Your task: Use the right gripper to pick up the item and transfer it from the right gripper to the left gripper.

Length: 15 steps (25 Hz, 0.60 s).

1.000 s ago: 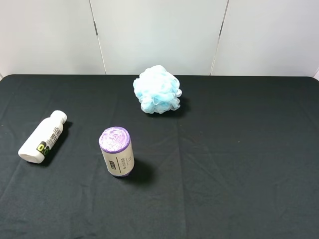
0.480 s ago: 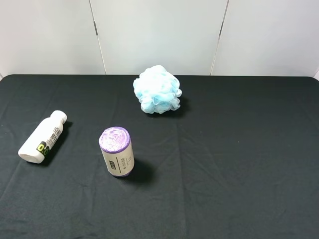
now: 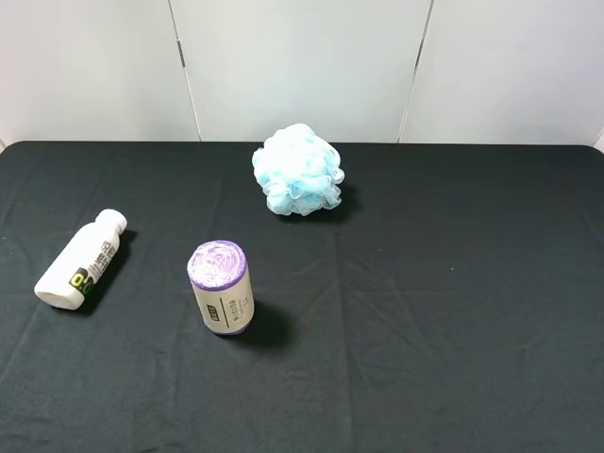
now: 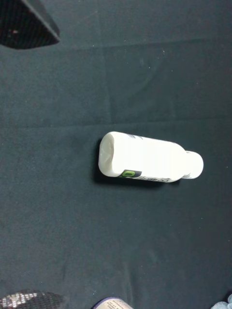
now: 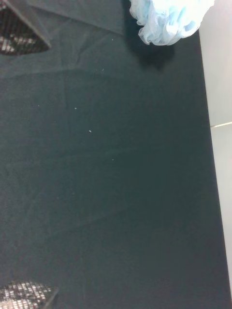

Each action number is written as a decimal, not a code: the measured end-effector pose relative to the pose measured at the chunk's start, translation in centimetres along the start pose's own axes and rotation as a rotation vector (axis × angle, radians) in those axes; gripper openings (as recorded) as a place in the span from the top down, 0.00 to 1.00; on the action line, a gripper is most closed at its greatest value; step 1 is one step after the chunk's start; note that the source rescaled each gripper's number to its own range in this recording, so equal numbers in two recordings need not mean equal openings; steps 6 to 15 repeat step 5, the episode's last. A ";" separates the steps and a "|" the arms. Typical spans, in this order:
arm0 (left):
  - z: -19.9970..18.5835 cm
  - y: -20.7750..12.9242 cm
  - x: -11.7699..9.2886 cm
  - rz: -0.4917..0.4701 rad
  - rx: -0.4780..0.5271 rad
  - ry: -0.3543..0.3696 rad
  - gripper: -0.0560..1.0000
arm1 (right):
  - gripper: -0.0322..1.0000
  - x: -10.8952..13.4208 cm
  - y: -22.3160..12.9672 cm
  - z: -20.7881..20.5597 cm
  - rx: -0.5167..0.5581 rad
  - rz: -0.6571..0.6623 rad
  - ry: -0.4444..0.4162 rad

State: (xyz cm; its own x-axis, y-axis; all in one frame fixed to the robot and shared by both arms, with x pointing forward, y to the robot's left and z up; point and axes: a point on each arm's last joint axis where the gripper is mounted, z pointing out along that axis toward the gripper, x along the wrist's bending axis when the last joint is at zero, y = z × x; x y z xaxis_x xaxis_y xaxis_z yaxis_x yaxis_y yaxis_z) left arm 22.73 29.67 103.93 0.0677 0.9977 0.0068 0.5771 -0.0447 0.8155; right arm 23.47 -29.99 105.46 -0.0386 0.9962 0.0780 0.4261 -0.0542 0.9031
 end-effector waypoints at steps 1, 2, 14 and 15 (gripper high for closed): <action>0.0 0.0 0.0 0.000 0.000 0.000 0.00 | 0.00 0.0 0.0 0.0 0.000 0.000 0.000; 0.0 0.0 0.0 0.000 0.000 0.000 0.00 | 0.00 0.0 0.0 0.0 0.000 0.000 0.000; 0.0 0.0 0.0 0.000 0.000 0.000 0.00 | 0.00 0.0 0.0 0.0 0.000 0.000 0.000; 0.0 0.0 0.0 0.000 0.000 0.000 0.00 | 0.00 0.0 0.0 0.0 0.000 0.000 0.000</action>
